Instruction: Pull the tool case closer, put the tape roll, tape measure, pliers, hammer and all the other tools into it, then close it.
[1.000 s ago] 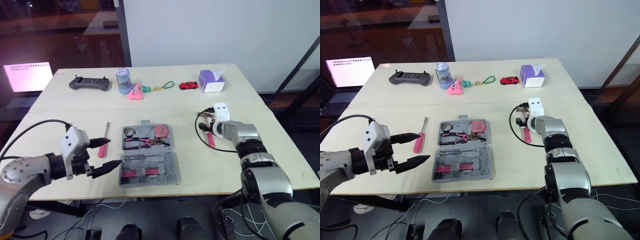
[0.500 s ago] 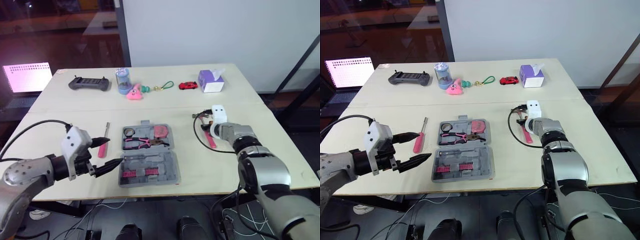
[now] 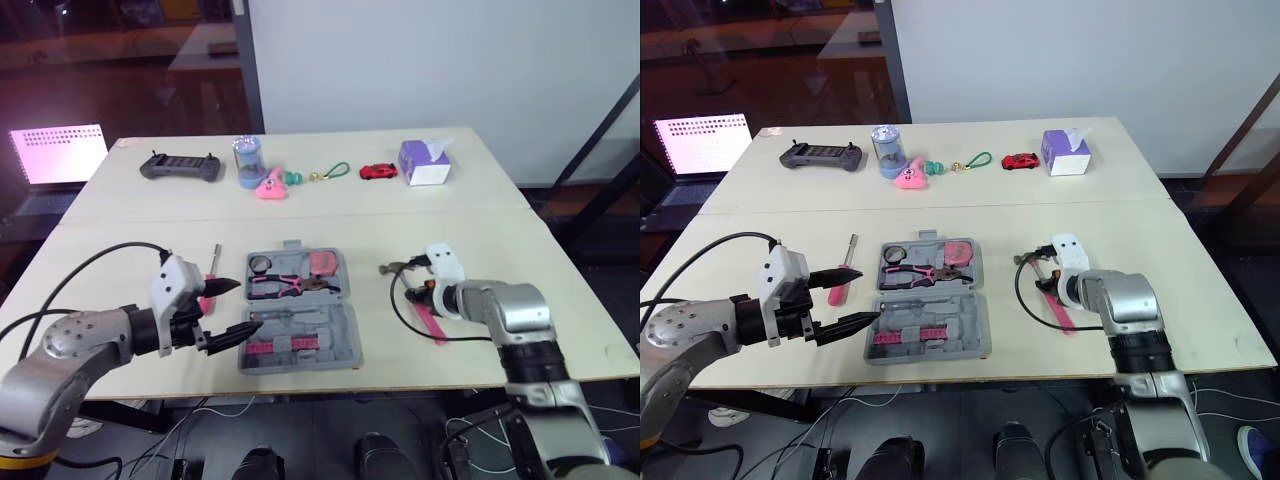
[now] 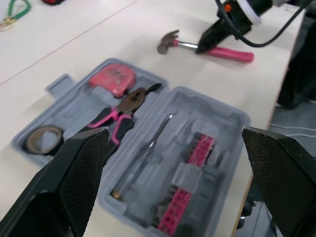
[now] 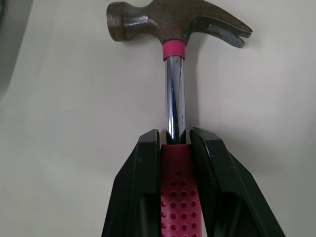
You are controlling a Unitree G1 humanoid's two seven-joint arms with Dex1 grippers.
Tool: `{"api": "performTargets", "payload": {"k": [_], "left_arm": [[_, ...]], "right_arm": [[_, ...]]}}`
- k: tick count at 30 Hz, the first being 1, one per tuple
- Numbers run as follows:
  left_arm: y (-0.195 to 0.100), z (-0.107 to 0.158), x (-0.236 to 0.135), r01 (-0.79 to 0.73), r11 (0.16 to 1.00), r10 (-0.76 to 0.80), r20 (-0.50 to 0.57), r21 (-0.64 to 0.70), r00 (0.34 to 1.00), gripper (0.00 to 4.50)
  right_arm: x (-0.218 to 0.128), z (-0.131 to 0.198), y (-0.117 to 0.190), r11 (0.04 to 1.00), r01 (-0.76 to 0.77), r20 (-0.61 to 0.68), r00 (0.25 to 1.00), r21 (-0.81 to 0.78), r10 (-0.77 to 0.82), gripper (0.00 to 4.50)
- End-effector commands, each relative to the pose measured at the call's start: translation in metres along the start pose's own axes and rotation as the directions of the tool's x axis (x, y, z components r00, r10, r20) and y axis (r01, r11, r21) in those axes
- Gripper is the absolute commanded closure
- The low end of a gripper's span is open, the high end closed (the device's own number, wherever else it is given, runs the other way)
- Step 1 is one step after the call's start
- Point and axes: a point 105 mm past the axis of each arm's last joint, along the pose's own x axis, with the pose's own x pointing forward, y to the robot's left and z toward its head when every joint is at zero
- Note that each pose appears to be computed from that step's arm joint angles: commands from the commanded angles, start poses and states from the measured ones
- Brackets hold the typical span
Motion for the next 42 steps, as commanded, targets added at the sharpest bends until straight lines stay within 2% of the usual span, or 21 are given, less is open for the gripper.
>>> {"api": "performTargets", "payload": {"k": [1,4,5,8,11,12,15,22,25,32,33,42], "left_arm": [[0.004,0.005,-0.002,0.004,0.999,-0.004,0.013,0.041,1.0,0.0],[0.005,0.004,-0.001,0.014,0.999,-0.015,0.011,0.043,1.0,0.0],[0.005,0.004,0.0,0.016,0.999,-0.016,0.012,0.043,1.0,0.0],[0.005,0.002,-0.001,0.015,0.999,-0.016,0.012,0.043,1.0,0.0],[0.006,0.002,-0.002,0.008,0.999,-0.009,0.012,0.043,1.0,0.0],[0.006,0.001,-0.002,0.006,0.999,-0.006,0.013,0.044,1.0,0.0],[0.006,0.001,-0.002,-0.002,0.999,0.001,0.013,0.044,1.0,0.0],[0.008,0.002,-0.007,-0.036,0.998,0.036,0.012,0.048,0.999,0.0],[0.008,0.002,-0.007,-0.039,0.998,0.039,0.009,0.049,0.999,0.0],[0.009,0.002,-0.009,-0.046,0.997,0.046,0.004,0.054,0.999,0.0],[0.009,0.002,-0.009,-0.047,0.997,0.047,0.003,0.055,0.999,0.0],[0.01,0.002,-0.008,-0.052,0.997,0.052,0.005,0.057,0.999,0.0]], "right_arm": [[-0.017,0.001,0.008,1.0,-0.015,0.03,0.999,-0.013,0.015,4.05],[-0.019,-0.006,0.014,0.999,-0.041,0.029,0.999,-0.003,0.041,4.05],[-0.019,-0.005,0.013,0.999,-0.037,0.032,0.999,-0.017,0.038,3.0],[-0.019,0.003,0.009,0.997,-0.003,0.059,0.998,-0.077,0.008,1.71],[-0.017,0.009,0.008,0.994,0.003,0.077,0.997,-0.111,0.005,0.19],[-0.016,0.01,0.009,0.993,-0.002,0.08,0.997,-0.114,0.011,0.04],[-0.007,0.012,0.01,0.994,-0.013,0.091,0.996,-0.11,0.023,0.04],[0.01,-0.009,0.008,0.996,-0.015,0.08,0.997,-0.084,0.021,0.04],[0.014,-0.014,0.01,0.996,-0.016,0.095,0.995,-0.083,0.024,0.78],[0.012,-0.013,0.018,0.996,-0.014,0.107,0.994,-0.085,0.023,4.28],[0.012,-0.011,0.019,0.996,-0.01,0.113,0.993,-0.086,0.019,4.46],[0.01,0.025,0.027,0.999,0.044,0.219,0.975,0.011,-0.045,4.46]]}}
